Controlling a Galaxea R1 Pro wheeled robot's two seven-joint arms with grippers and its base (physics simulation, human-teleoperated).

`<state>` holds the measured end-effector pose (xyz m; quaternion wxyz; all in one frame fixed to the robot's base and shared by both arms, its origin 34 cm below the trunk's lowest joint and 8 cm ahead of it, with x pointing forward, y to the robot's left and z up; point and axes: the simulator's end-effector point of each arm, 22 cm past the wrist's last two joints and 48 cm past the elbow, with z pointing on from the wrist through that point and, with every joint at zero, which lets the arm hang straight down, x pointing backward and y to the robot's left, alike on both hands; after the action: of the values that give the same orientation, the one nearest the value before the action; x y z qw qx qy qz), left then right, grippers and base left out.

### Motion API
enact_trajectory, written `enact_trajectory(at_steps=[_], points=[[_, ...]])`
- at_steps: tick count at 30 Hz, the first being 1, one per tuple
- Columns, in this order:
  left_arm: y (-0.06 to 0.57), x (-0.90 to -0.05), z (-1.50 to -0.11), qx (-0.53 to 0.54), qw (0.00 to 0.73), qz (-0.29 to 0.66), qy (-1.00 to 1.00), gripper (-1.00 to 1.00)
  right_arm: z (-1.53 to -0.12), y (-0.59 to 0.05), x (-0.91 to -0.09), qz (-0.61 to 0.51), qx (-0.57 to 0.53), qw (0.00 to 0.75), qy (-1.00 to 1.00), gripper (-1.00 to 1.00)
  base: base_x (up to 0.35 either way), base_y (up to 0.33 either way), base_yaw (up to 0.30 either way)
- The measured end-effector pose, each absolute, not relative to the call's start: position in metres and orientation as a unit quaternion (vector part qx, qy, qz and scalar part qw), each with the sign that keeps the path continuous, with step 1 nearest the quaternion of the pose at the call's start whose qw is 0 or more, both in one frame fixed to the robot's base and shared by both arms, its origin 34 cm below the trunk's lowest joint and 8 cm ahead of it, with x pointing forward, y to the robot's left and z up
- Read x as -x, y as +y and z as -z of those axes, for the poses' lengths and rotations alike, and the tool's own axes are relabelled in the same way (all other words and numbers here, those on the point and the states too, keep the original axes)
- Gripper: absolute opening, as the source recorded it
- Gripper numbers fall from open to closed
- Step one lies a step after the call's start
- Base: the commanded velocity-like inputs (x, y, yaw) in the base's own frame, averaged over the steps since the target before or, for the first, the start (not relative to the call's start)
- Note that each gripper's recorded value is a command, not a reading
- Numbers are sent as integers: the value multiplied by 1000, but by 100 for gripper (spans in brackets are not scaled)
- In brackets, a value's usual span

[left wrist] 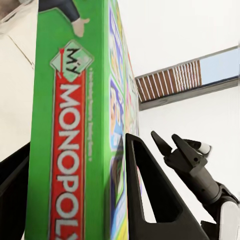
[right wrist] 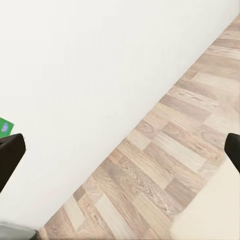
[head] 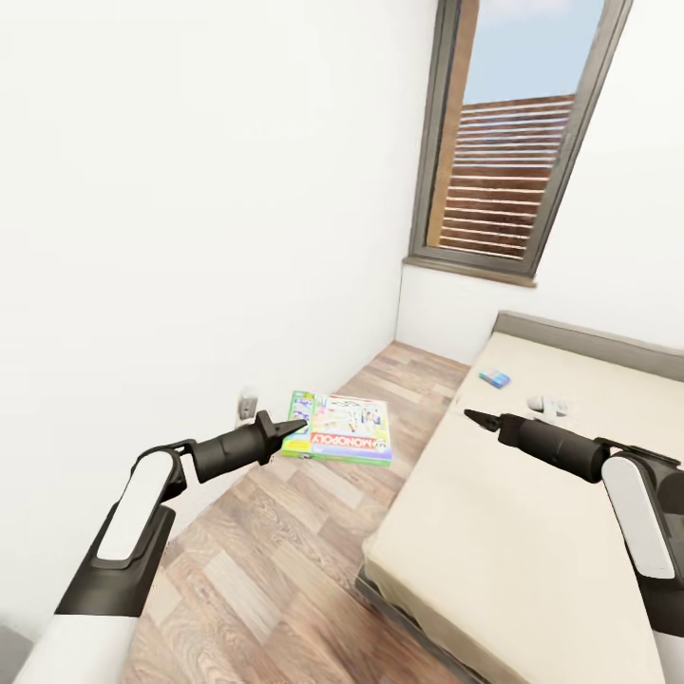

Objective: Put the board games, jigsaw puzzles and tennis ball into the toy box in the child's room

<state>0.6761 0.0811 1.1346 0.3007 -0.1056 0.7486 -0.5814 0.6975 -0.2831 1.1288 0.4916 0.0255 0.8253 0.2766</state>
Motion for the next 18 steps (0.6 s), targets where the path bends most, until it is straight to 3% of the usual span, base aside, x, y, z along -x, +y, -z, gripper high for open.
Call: enact_trajectory(at_steps=[18], points=[[90, -674, -1149, 96, 320, 580, 743, -100, -1128, -284, -698, -274, -26, 492, 826, 100, 0, 0, 300]])
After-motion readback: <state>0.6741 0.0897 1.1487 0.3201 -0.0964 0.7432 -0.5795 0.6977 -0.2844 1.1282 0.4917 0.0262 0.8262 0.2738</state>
